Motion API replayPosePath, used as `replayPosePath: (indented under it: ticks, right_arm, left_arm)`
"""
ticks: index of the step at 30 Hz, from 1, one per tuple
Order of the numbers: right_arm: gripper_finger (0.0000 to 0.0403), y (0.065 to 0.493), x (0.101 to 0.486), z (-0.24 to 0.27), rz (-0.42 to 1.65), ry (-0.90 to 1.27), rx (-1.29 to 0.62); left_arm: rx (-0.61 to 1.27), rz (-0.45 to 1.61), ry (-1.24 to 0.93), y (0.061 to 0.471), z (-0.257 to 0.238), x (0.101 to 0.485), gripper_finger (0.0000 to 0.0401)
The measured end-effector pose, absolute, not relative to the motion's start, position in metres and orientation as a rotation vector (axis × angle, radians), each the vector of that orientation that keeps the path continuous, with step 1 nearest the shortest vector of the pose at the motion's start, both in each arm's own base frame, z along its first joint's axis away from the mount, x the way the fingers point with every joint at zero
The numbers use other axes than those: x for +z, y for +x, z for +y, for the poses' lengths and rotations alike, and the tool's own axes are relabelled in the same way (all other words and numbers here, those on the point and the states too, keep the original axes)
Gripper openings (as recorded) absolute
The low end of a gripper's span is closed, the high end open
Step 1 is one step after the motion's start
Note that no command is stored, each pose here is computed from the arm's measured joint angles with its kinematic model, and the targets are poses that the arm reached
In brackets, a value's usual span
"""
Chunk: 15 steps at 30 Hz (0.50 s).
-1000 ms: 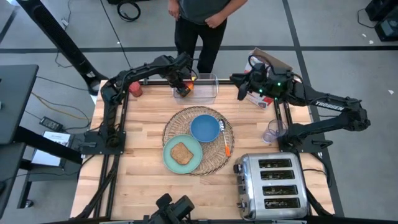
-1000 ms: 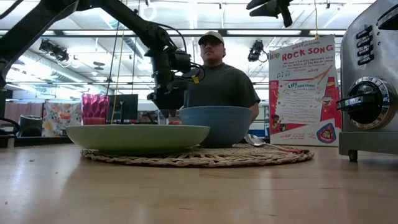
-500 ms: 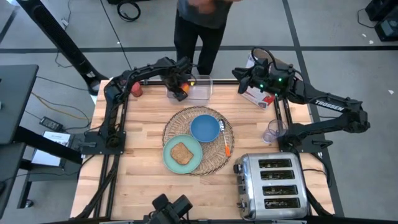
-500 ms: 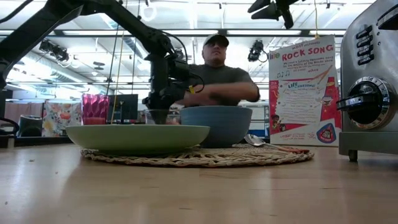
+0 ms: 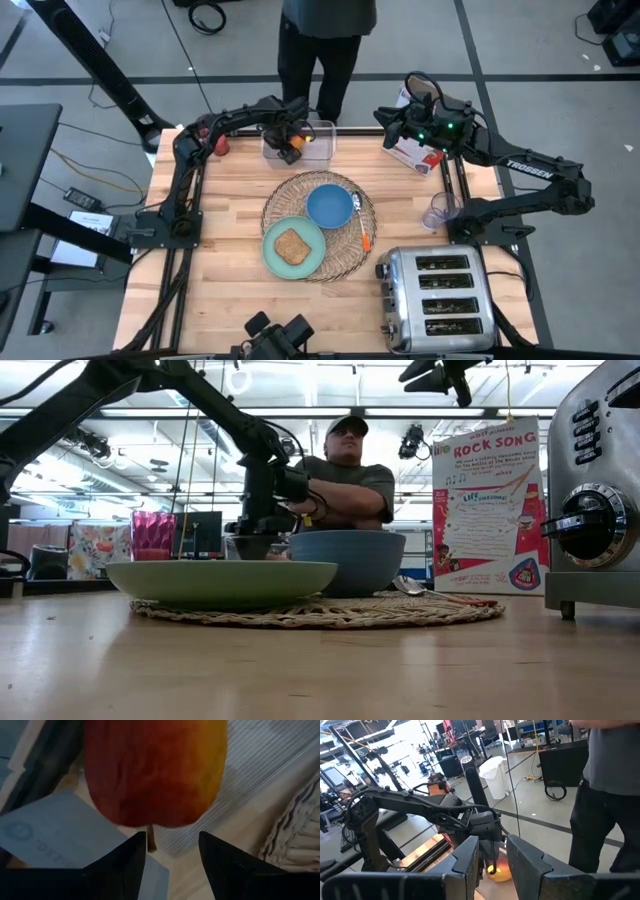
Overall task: Arrange a breakfast setting
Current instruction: Put the apple on the table mat
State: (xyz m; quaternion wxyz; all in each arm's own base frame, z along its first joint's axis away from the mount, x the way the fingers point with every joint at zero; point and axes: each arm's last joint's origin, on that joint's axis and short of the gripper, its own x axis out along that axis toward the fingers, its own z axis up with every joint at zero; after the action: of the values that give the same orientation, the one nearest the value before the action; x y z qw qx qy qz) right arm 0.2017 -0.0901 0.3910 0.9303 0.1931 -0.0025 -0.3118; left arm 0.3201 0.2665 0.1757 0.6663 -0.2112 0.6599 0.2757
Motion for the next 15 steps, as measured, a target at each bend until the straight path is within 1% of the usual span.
replayPosePath:
  ticks: [6,10,15]
  right_arm:
    - [0.011,0.2015,0.3916,-0.0907,-0.011,0.393,-0.637]
    - [0.011,0.2008,0.3926,-0.0926,-0.016,0.4,-0.601]
    - [0.011,0.2001,0.3935,-0.0934,-0.019,0.403,-0.573]
  left_arm:
    - [0.642,1.451,-0.454,0.3235,0.2689,0.1781,0.0158]
    - [0.673,1.442,-0.488,0.3234,0.2688,0.178,0.0137]
    - [0.712,1.435,-0.532,0.3229,0.2684,0.1776,0.0099]
